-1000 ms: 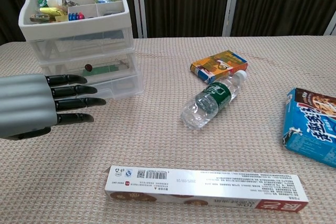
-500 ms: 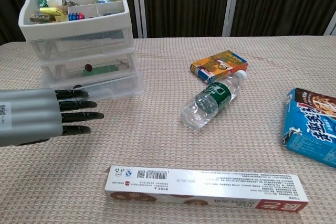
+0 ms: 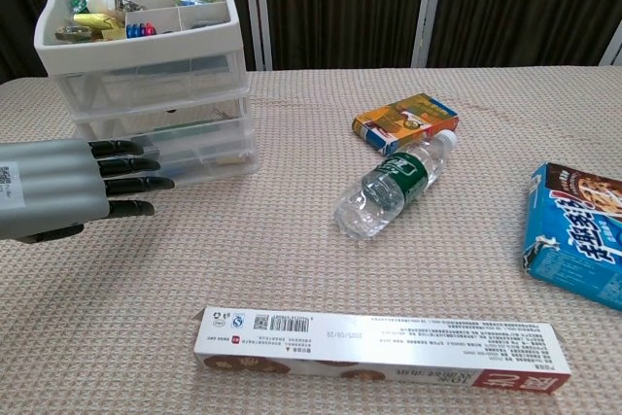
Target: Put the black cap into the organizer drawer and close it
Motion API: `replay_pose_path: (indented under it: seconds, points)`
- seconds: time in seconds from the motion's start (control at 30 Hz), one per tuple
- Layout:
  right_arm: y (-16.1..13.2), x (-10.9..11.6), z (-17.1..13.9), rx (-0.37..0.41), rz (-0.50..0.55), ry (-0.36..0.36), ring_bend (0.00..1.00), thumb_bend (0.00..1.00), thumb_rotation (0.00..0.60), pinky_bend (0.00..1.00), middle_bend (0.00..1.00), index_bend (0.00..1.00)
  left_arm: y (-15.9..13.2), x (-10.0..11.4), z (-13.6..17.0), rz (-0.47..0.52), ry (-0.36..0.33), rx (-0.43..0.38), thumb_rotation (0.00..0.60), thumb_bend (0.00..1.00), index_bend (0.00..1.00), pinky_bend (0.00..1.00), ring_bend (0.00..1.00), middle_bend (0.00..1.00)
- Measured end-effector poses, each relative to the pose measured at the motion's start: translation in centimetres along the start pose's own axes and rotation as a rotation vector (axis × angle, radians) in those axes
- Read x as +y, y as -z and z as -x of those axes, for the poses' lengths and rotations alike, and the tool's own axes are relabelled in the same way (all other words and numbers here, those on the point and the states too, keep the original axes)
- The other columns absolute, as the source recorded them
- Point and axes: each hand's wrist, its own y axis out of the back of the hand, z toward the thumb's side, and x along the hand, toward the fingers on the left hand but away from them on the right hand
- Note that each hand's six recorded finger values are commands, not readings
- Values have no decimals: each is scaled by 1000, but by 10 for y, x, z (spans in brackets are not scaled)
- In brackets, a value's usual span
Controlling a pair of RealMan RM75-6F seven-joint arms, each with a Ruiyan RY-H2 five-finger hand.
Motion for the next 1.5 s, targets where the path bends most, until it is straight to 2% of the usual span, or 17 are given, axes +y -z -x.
replay_pose_path:
  seconds: [0.27,0.5,1.07,1.27,1.5]
  points:
    - [-1,0,0,0,2,-1,0,6,600,0,0,54,14,-11,-4,36,32,57,600,500,159,75,0,16]
    - [0,0,0,-1,4,-3,0,7,600,0,0,53,29,-30,-8,56,90,115,600,500,160,75,0,16]
    - [-1,0,-1,-2,2,-3,0,7,600,0,0,54,44,-54,4,70,153,172,600,501,156,76,0,16]
    - [-1,-1,-1,-2,1,-5,0,8,600,0,0,53,42,-46,9,121,121,189,600,501,155,77,0,16]
    - [0,0,-1,-3,0,-3,0,6,600,0,0,54,40,-22,27,234,21,243,600,497,149,79,0,6]
